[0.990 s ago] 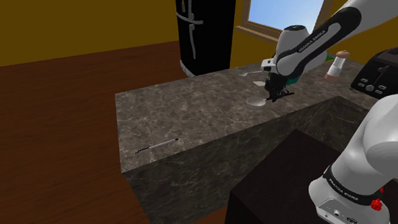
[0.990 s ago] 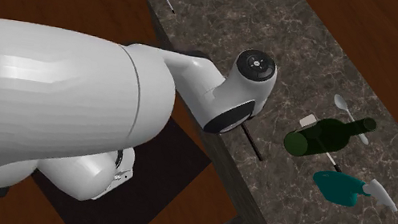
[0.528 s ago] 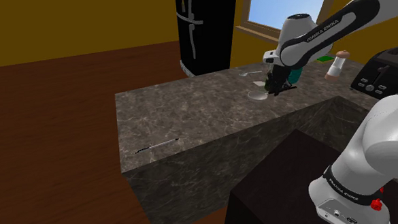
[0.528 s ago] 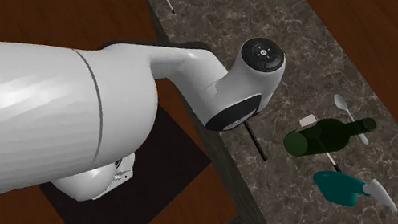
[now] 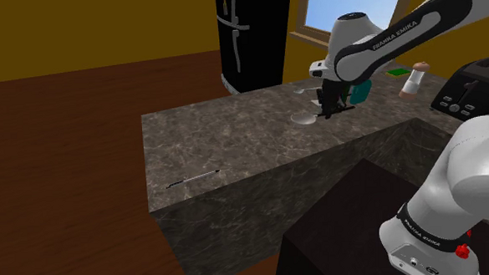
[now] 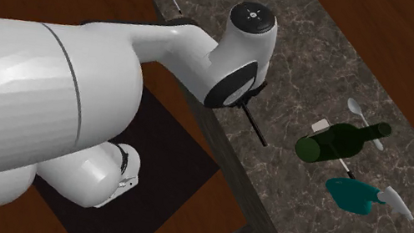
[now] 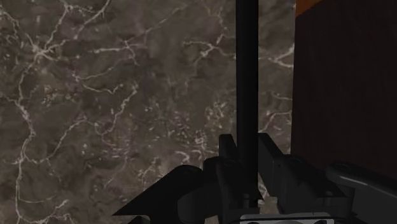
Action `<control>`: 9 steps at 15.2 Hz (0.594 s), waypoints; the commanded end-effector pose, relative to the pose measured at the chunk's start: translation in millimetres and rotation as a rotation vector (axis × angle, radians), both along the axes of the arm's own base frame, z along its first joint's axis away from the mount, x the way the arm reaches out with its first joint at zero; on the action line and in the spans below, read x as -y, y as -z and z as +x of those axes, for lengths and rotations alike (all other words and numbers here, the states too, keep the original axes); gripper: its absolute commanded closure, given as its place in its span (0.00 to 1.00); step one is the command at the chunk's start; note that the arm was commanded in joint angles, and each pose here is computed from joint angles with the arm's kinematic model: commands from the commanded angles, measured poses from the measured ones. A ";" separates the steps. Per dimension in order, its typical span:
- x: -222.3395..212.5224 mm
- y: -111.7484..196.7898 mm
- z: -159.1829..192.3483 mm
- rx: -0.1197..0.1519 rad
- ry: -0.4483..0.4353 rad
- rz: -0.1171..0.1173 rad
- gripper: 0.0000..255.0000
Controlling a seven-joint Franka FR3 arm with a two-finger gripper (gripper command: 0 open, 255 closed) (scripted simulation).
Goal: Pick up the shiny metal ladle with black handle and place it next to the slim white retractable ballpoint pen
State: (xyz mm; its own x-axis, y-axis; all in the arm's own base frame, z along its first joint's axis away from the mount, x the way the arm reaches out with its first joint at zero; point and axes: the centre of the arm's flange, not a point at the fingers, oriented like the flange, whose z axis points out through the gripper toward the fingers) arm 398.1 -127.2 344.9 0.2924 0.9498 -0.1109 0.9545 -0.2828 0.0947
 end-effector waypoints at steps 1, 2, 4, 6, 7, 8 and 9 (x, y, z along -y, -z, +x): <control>-25.1 -0.4 9.3 0.000 0.002 0.000 1.00; -37.9 -0.5 12.8 0.000 0.002 0.000 1.00; -63.3 -0.6 19.8 0.000 0.002 0.000 1.00; -88.8 -0.7 26.8 0.000 0.002 0.000 1.00; -101.5 -0.8 30.2 0.000 0.002 0.000 1.00; -114.3 -0.9 33.7 0.000 0.002 0.000 1.00; -127.0 -0.9 37.2 0.000 0.002 0.000 1.00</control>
State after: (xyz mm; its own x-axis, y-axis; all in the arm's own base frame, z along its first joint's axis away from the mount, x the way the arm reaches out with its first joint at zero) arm 431.9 -12.1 346.1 0.2935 0.9495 -0.1109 0.9542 -0.2838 0.0949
